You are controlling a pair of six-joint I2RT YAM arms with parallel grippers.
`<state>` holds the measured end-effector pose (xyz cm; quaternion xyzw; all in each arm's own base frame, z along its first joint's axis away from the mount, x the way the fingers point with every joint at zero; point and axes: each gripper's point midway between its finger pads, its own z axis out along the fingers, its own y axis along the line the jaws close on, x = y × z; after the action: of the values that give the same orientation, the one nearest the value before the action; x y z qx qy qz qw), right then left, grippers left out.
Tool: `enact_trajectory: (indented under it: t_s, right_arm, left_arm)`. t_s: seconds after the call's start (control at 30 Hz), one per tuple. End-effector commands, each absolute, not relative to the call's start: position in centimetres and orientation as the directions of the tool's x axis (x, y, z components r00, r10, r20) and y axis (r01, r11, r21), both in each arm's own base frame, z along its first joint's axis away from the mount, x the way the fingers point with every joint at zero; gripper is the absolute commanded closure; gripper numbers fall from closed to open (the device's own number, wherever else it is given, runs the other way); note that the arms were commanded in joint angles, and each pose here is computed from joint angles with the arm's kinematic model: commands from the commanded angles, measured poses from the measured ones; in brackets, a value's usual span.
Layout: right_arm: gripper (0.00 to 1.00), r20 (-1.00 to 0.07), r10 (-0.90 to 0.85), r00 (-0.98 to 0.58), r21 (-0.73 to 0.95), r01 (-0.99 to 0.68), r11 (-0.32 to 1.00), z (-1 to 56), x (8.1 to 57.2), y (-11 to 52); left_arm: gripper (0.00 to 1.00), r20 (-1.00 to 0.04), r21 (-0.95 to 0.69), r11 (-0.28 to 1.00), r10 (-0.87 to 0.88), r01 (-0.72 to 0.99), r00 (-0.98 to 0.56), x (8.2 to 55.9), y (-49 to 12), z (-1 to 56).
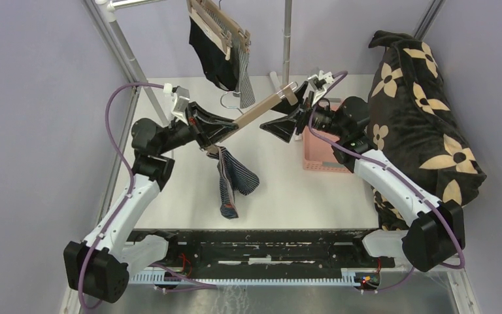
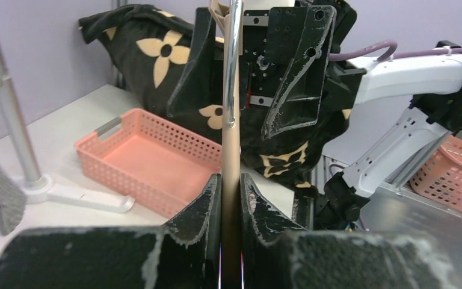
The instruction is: Remove the underwear clipped to the hanger
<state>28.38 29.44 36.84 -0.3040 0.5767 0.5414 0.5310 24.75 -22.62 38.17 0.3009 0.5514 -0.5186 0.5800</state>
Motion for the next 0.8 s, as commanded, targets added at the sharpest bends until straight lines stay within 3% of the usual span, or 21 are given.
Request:
enact_trajectory:
  t_s: [0.0,0.27,0.77]
  right_arm:
    - [0.00,-0.907,0.419,-0.033,0.122,-0.975,0.187,43.1,27.1,29.1]
    - [0.02,-0.872,0.487,0.036,0.070,-0.978,0.196,45.1,27.0,28.7]
    - [0.18,-0.861,0.509,0.009,0.097,-0.978,0.182,45.7,27.6,29.3]
  left_arm:
    - [0.97,-0.919,-0.178,0.233,-0.387,0.956,-0.076,24.1,-23.9,41.9]
    - [0.97,-0.877,-0.242,0.217,-0.466,0.946,-0.117,24.5,-24.6,41.5]
    - [0.97,-0.791,-0.262,0.136,-0.598,0.955,-0.132,24.6,-25.0,42.2]
